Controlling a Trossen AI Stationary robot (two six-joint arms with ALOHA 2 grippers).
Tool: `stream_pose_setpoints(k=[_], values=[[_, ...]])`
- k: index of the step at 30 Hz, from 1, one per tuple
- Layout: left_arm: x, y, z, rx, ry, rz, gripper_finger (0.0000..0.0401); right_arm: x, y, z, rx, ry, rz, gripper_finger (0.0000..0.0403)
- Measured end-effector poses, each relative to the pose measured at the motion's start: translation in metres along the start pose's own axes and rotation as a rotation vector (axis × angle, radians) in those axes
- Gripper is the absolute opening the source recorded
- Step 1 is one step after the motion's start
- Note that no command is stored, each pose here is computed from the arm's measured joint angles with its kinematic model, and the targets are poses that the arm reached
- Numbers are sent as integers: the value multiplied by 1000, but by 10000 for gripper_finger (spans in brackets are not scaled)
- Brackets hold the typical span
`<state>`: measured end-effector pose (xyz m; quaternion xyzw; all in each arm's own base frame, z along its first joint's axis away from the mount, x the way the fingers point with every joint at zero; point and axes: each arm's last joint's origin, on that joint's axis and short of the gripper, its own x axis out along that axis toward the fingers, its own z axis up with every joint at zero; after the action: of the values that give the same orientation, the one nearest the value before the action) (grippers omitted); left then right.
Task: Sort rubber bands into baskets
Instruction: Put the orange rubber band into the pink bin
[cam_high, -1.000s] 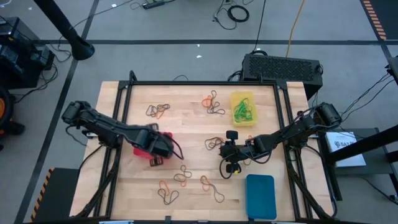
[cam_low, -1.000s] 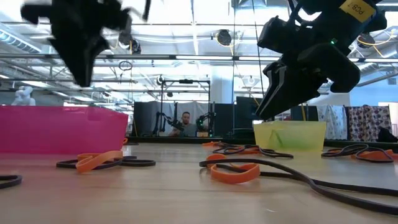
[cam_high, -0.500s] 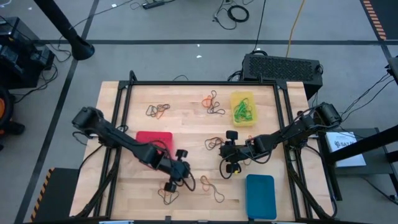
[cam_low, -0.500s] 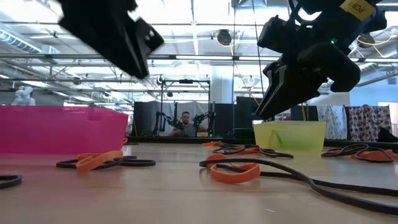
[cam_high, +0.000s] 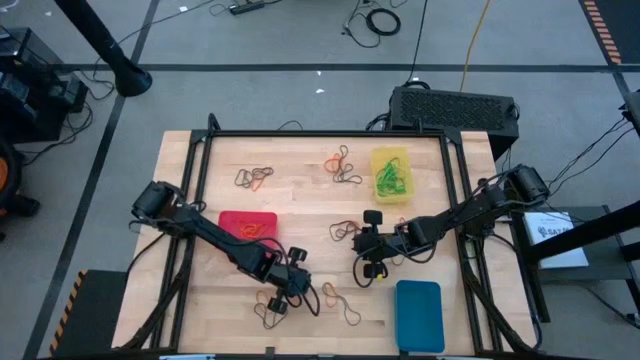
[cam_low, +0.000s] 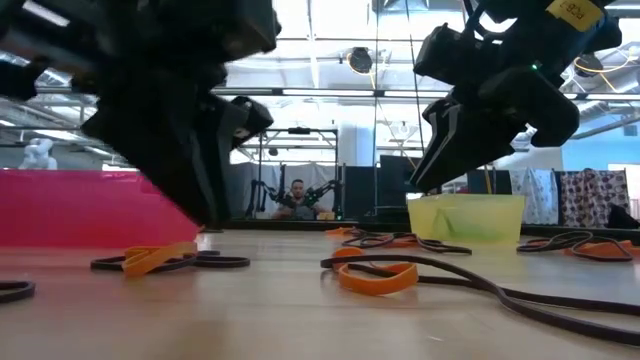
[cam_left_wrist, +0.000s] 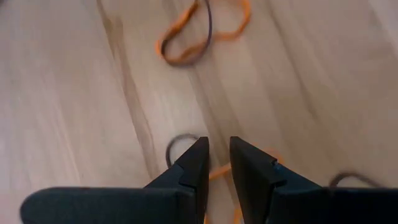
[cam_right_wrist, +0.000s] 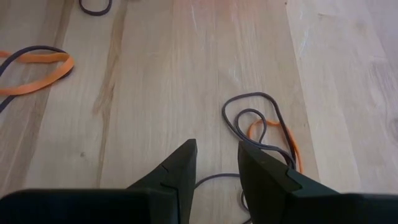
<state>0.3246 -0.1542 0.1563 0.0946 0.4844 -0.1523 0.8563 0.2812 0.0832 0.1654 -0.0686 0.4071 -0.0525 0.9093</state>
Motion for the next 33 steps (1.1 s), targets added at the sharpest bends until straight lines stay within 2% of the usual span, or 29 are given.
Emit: stream_pose_setpoints(k=[4,6,11,16,26,33], values=[[-9,-1,10,-2,-45,-30,73,0,0,0,0,-1,0,112],[-10,-5,5,16,1,-37,73,0,0,0,0,0,0,112],[-10,-13,-4,172,76,14,74,0,0,0,0,0,-1,112],[-10,-15,-2,280,57,43,74,0,0,0,0,0,0,112],[8,-16,-9,351,112,46,74,0,0,0,0,0,0,112],[9,-15,-7,393,96,65,74,0,0,0,-1,2,0,112]])
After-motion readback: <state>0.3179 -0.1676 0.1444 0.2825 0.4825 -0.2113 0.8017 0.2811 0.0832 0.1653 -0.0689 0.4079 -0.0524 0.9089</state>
